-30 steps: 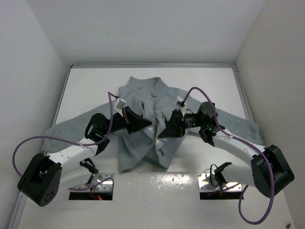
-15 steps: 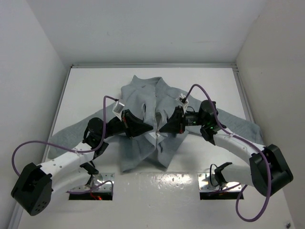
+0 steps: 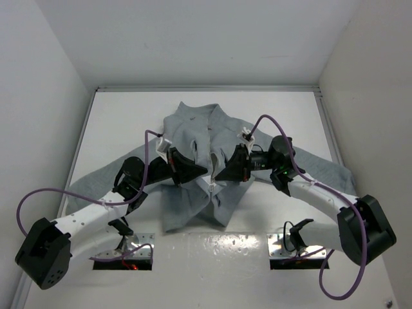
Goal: Zip up the jacket
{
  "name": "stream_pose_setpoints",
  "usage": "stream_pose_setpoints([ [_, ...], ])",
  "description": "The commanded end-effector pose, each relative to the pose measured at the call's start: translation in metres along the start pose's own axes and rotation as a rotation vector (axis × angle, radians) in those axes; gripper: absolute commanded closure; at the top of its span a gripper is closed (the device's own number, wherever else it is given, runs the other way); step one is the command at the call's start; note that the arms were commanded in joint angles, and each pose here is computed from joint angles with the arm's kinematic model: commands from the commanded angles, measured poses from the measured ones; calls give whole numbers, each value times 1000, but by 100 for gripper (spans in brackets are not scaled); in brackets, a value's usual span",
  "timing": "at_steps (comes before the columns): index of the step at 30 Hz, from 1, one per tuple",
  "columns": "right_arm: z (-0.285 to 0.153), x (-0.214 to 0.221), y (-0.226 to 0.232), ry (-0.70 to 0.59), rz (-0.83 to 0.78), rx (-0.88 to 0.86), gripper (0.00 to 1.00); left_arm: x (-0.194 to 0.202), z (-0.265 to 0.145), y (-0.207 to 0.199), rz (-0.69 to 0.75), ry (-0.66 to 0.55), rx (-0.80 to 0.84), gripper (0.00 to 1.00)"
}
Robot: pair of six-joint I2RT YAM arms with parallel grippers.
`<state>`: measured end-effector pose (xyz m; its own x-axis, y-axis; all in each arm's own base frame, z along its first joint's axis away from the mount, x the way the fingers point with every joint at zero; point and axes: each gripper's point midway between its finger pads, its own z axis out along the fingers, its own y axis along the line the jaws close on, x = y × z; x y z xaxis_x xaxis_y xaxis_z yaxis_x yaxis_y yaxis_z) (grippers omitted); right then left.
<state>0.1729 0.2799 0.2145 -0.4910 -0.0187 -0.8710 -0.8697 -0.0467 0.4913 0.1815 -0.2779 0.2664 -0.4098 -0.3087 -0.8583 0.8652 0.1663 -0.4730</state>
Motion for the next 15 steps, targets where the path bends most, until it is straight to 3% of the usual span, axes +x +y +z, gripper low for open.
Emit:
stream_pose_setpoints([
  [1, 2, -15, 24, -23, -142, -86, 100, -36, 7, -3, 137, -83, 9, 100],
  [10, 2, -15, 23, -29, -137, -73, 100, -24, 5, -5, 112, -51, 39, 100],
  [15, -2, -23, 4, -65, -62, 16, 100, -26, 3, -11, 105, -65, 50, 100],
])
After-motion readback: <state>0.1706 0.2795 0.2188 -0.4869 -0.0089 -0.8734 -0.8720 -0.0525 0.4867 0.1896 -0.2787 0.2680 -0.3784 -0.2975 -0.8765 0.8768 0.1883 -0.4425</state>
